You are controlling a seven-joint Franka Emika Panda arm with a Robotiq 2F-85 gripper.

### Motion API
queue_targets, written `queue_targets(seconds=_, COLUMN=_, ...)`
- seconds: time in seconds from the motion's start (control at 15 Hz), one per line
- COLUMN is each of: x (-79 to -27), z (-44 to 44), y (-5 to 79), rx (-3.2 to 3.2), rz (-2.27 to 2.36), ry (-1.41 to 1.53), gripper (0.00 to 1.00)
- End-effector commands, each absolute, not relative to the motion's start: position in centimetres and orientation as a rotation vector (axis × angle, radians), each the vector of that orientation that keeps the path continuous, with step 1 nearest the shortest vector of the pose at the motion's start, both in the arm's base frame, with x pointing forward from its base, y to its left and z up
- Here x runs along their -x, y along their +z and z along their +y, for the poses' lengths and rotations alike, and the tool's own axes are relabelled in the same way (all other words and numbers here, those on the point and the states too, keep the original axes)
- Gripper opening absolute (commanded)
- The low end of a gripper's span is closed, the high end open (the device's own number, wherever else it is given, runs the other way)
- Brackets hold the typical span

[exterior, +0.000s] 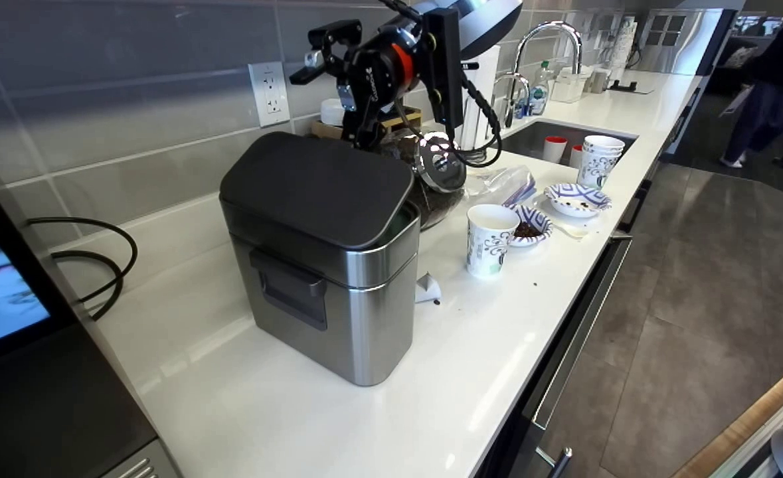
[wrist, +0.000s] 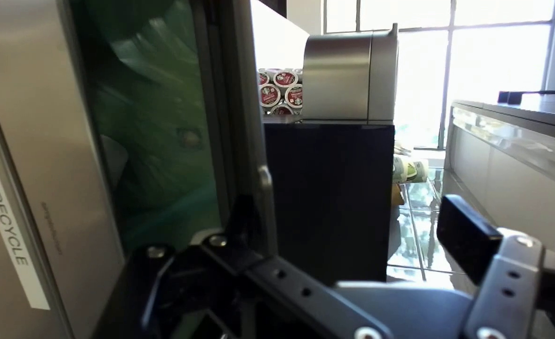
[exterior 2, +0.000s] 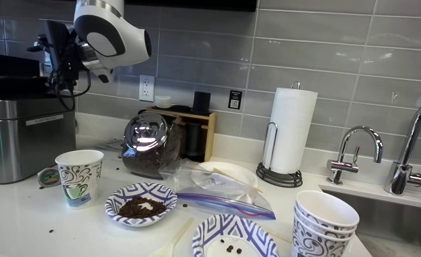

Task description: Open the recycling bin and place the small white container in front of the bin in the bin

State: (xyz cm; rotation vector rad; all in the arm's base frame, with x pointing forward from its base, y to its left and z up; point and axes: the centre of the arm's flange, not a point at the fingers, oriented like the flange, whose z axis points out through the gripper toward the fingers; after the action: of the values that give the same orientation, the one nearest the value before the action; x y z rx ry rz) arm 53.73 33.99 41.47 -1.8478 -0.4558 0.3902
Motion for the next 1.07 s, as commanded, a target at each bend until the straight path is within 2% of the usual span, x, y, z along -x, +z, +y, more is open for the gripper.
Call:
queue_targets(seconds=0.0, x=-53.2, z=35.8, y=43.1, rx=1.864, rz=-0.481, ry=0.372, gripper=1.0)
queue_targets(seconds=1.0, x=-51.6, z=43.1, y=47.2, rx=1.91, rz=-0.65, ry=0.297, gripper=1.0)
